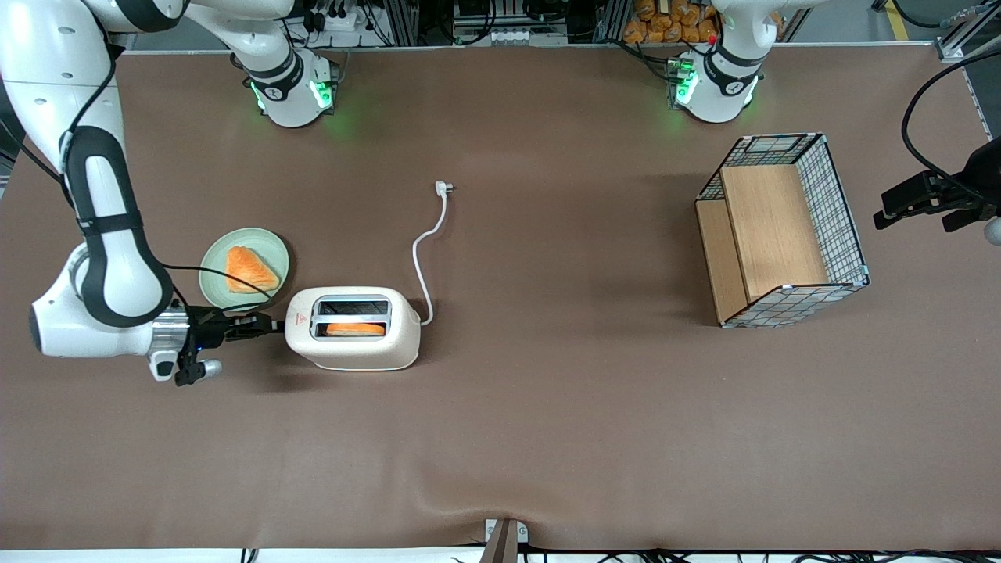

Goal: Press toaster button with right arm

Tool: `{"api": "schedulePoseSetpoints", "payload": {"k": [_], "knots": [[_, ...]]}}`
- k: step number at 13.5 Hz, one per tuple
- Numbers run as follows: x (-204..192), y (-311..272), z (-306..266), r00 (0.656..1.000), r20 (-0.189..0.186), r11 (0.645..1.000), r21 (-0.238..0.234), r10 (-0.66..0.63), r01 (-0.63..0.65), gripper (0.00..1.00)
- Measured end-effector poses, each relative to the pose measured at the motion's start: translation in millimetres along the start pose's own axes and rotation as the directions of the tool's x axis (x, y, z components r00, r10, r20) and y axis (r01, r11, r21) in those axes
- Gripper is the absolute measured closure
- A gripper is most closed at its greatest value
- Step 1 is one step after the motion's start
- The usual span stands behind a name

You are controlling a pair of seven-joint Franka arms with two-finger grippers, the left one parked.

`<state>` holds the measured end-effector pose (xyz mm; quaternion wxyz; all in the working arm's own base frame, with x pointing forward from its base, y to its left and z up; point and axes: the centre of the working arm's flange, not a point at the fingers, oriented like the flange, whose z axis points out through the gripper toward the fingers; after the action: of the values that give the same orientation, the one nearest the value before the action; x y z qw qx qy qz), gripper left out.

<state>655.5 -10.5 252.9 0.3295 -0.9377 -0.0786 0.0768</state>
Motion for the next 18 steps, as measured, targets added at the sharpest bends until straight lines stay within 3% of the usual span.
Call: {"api": "schedulePoseSetpoints", "payload": {"k": [2, 6, 11, 15, 18], "knots": [[7.6, -12.3, -27.6, 0.998, 0.024, 0.998, -0.048, -0.051, 0.052, 0.96], [3.7, -27.7, -88.9, 0.994, 0.035, 0.983, -0.153, -0.099, 0.103, 0.54], [-38.1, -74.3, -177.8, 0.991, 0.068, 0.944, -0.303, -0.114, 0.129, 0.0], [-73.3, -140.6, -215.5, 0.997, 0.077, 0.918, -0.394, -0.017, 0.046, 0.0], [-91.3, -200.7, -208.0, 0.998, 0.064, 0.888, -0.459, 0.022, 0.009, 0.0]]}}
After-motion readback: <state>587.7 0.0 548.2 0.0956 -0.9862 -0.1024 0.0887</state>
